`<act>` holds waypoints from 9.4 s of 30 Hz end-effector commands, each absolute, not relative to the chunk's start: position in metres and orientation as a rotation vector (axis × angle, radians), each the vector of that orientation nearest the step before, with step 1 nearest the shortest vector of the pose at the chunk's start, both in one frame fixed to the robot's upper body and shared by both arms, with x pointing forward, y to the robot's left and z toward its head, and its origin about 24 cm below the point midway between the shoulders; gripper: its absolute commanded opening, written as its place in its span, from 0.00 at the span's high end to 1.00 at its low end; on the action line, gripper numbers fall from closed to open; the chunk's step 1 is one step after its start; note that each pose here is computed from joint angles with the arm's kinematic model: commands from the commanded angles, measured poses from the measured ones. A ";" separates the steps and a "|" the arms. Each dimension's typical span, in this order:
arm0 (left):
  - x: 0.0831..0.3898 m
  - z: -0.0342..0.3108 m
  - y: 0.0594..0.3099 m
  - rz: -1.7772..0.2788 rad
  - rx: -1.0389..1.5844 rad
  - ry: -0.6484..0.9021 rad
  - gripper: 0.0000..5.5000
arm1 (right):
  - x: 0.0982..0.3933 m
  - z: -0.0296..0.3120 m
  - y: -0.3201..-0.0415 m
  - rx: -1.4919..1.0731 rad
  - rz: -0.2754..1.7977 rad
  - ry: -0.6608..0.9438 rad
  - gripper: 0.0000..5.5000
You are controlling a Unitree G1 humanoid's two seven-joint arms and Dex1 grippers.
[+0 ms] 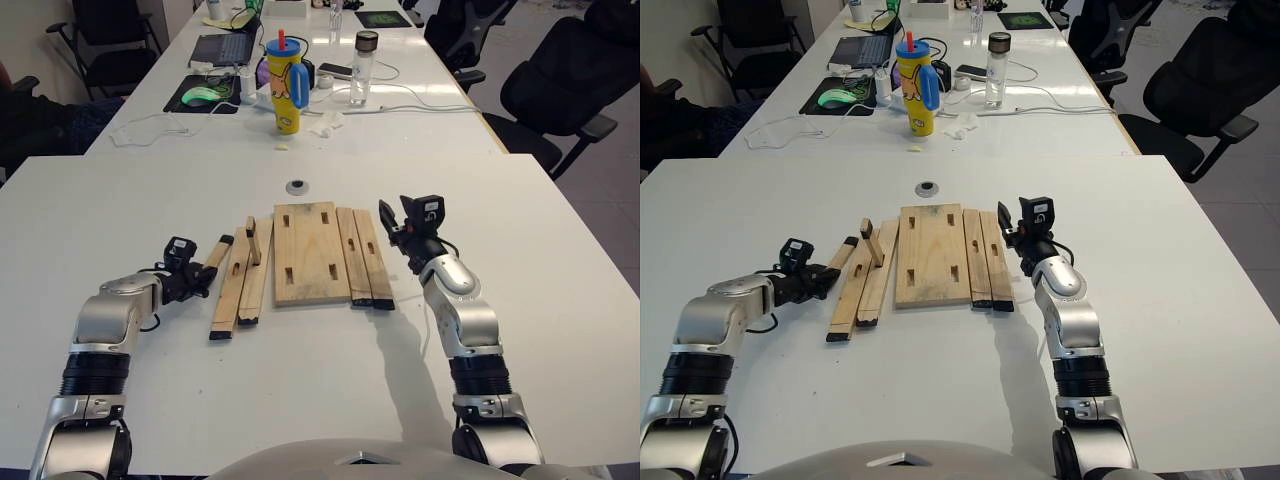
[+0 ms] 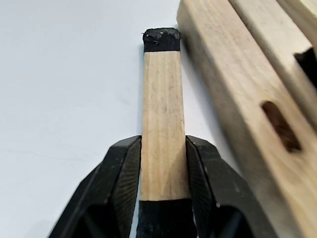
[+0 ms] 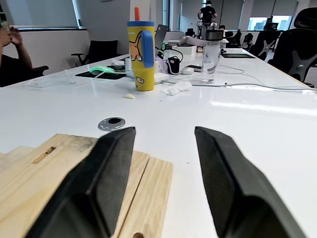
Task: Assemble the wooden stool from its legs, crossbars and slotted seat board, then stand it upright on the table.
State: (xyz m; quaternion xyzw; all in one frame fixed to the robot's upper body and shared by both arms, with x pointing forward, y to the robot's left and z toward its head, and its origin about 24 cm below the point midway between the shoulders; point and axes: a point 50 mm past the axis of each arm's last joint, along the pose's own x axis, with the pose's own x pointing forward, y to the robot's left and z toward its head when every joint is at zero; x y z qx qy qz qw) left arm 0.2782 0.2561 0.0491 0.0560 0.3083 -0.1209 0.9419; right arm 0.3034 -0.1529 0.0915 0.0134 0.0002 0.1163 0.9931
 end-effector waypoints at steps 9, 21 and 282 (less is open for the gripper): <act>0.309 0.205 0.174 -0.547 0.343 -0.300 0.76 | 0.300 0.163 -0.118 0.530 0.601 -0.131 0.60; 0.298 0.200 0.117 -0.909 0.410 -0.322 0.76 | 0.290 0.193 -0.114 0.986 0.805 -0.111 0.60; 0.303 0.204 0.183 -0.216 -0.183 -0.440 0.50 | 0.319 0.170 -0.128 0.085 0.289 -0.334 0.81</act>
